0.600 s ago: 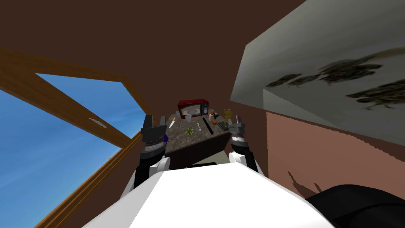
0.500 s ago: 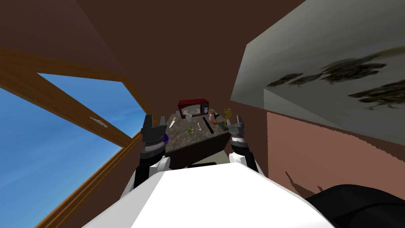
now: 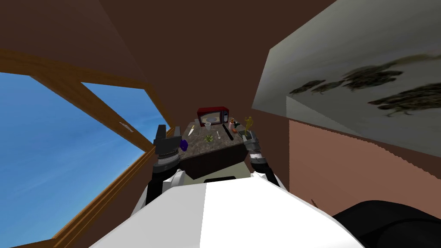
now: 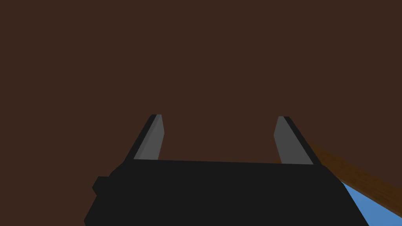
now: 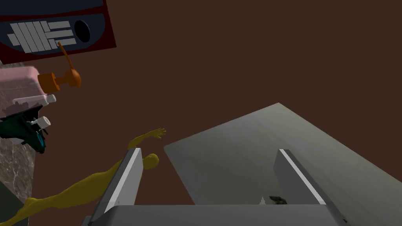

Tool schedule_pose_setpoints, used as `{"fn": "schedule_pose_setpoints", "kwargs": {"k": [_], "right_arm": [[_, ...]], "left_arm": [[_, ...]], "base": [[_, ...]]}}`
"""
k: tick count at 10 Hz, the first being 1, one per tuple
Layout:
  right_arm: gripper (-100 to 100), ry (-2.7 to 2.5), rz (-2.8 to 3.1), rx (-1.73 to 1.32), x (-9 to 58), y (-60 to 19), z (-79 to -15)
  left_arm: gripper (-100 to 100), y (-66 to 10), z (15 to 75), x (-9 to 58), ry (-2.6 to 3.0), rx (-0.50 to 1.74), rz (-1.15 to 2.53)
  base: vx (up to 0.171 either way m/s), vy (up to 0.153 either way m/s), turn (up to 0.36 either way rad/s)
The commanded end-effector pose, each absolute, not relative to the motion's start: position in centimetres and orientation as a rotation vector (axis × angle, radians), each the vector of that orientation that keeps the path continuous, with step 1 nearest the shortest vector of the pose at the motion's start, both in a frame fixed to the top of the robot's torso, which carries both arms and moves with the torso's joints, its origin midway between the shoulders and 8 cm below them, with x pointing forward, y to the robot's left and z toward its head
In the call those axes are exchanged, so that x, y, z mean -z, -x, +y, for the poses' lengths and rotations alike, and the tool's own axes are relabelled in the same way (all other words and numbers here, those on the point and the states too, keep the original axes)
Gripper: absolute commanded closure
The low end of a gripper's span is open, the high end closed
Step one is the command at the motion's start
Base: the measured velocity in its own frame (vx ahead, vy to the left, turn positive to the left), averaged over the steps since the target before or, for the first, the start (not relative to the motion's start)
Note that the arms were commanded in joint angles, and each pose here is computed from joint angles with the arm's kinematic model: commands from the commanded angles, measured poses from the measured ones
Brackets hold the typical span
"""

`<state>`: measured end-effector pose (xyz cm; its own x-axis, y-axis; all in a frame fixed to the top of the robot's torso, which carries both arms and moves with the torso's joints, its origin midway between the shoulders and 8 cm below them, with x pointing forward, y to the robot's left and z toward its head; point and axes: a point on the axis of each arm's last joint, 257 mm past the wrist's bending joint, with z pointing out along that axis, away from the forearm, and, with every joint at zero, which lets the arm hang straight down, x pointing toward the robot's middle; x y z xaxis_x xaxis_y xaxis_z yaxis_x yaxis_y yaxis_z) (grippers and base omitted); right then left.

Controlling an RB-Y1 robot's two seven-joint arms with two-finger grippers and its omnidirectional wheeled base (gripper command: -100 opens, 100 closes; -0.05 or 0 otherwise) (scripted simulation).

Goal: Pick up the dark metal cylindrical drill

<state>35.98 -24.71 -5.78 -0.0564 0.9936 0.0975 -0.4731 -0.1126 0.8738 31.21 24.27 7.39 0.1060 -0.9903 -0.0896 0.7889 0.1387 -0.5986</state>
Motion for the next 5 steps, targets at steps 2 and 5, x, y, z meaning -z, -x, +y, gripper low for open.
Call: {"fn": "schedule_pose_setpoints", "kwargs": {"k": [2, 5], "right_arm": [[-100, -0.934, 0.911, -1.504, 9.3, -35.6, -23.8], [-100, -1.013, 1.061, -1.493, 15.0, -34.6, -22.6]], "left_arm": [[0, -31.2, 24.3, -7.4, 0.459, 1.38, 0.539], [0, -31.2, 24.3, -7.4, 0.459, 1.38, 0.539]], "base": [[-0.063, 0.009, 0.084], [-0.074, 0.006, 0.169]]}}
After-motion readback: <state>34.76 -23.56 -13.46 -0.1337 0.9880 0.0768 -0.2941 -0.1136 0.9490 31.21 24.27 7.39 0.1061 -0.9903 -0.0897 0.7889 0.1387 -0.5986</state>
